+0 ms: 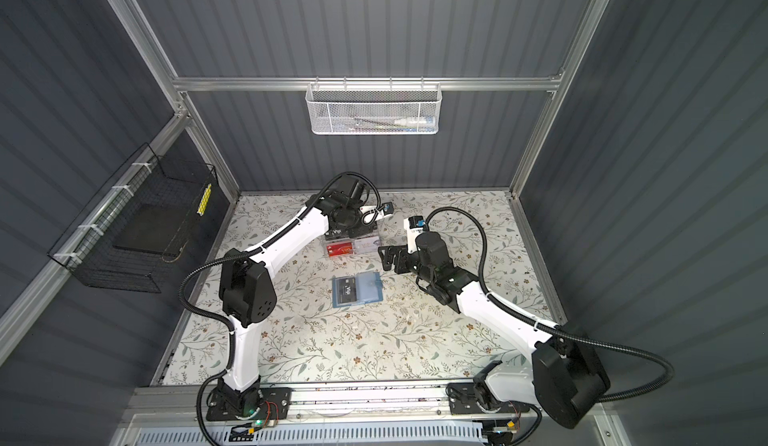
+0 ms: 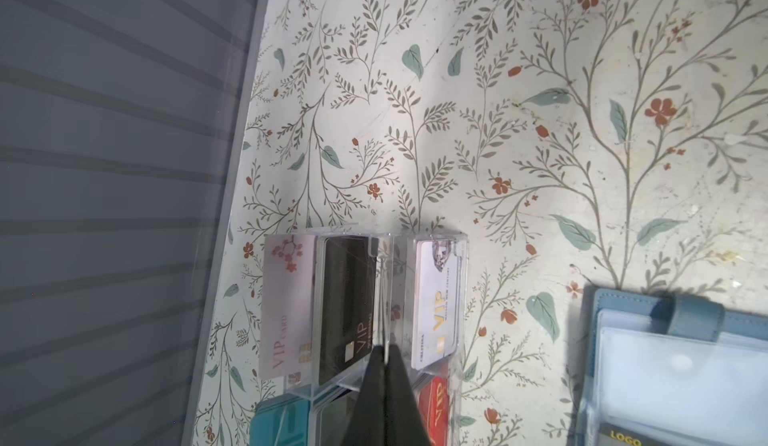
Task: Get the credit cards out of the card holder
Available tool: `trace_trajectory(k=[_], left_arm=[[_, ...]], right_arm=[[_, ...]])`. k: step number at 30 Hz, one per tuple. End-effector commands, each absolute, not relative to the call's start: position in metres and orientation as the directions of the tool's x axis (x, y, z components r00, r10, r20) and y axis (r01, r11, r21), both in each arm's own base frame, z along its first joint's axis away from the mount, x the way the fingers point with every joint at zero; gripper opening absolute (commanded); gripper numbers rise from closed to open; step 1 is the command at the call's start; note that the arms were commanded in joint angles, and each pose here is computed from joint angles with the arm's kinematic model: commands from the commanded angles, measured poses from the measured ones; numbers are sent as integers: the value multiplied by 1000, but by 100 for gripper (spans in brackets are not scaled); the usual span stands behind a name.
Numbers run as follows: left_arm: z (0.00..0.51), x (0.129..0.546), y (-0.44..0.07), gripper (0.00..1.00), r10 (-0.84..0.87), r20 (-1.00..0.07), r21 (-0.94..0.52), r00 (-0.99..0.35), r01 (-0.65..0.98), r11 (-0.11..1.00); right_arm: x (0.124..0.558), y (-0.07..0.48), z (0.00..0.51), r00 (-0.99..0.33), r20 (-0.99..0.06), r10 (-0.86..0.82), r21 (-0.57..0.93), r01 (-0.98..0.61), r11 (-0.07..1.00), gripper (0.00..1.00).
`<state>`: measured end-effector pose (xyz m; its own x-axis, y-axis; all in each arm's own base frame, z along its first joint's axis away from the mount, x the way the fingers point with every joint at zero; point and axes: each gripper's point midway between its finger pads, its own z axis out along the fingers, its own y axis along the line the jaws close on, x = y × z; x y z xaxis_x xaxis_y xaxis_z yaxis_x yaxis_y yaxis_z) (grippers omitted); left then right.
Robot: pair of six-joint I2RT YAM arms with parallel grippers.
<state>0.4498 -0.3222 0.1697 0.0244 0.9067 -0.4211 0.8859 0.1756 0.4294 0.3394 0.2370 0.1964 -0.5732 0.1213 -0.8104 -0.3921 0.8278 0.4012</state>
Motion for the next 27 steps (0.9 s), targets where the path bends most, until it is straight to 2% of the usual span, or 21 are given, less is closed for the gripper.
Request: trace_trajectory(k=[1,20,27], left_arm=[[173,452,-324,0,912,-402,445,79,887,119],[144,479,-332,0,936,-338,467,99,881,75],[149,485,-333,0,935,-337,488,106,869,78]], right_arm=[[340,238,183,-582,-806,104,395,-400,827,99],[334,238,175,-598,-792,122,425,-396,814,99],[335,240,169,-614,-780,120,433,-392,812,99]])
